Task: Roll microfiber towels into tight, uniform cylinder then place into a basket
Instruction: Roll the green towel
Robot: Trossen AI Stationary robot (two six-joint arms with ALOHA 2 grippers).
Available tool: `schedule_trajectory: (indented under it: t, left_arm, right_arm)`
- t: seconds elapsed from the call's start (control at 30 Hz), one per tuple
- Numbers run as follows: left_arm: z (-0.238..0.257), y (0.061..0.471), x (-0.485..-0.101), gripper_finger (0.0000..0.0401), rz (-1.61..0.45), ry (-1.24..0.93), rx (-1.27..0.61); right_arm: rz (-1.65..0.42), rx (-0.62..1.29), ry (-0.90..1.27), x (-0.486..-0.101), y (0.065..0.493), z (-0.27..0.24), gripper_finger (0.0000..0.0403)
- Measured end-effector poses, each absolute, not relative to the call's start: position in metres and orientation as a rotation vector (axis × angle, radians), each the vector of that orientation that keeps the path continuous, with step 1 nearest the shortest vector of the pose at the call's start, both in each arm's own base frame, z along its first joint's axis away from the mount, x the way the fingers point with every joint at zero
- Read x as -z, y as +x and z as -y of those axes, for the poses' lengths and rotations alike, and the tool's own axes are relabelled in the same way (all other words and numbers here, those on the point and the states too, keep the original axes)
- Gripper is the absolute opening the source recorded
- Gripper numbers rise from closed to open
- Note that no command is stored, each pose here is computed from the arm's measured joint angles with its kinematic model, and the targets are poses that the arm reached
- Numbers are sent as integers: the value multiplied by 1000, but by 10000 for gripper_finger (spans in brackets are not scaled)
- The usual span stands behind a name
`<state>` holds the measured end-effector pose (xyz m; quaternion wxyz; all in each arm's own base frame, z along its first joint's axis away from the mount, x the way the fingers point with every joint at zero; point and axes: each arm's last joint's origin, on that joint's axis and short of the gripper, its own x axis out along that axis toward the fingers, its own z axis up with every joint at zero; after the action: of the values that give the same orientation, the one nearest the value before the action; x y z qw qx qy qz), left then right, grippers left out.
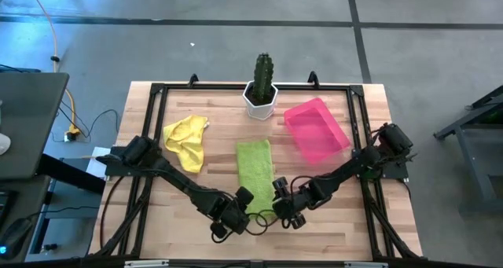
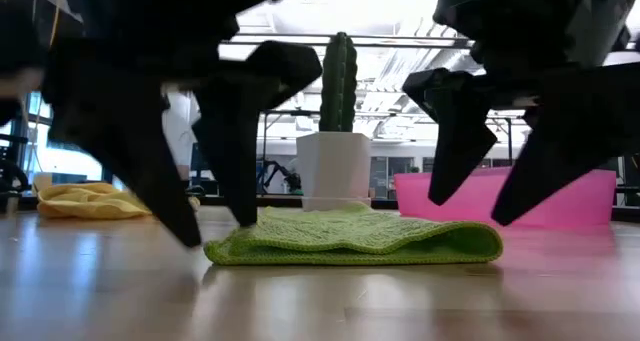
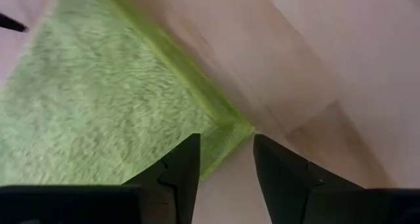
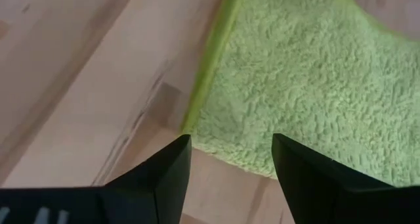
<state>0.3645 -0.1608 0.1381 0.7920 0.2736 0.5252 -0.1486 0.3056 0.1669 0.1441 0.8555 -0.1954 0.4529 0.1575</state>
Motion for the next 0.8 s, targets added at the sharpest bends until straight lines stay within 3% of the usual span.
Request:
schedule_trajectory:
  t: [0.2, 0.53, 0.8]
  left_arm:
    - [162, 367, -127, 131, -1141, 659, 312]
    - [160, 367, -124, 131, -1160, 549, 245]
    - [158, 368, -123, 105, -1183, 350, 141]
  right_arm:
    - [-963, -342, -429, -138, 305, -171, 206]
    - [-979, -327, -419, -121, 309, -174, 202]
    - [-997, -268, -294, -121, 309, -175, 127]
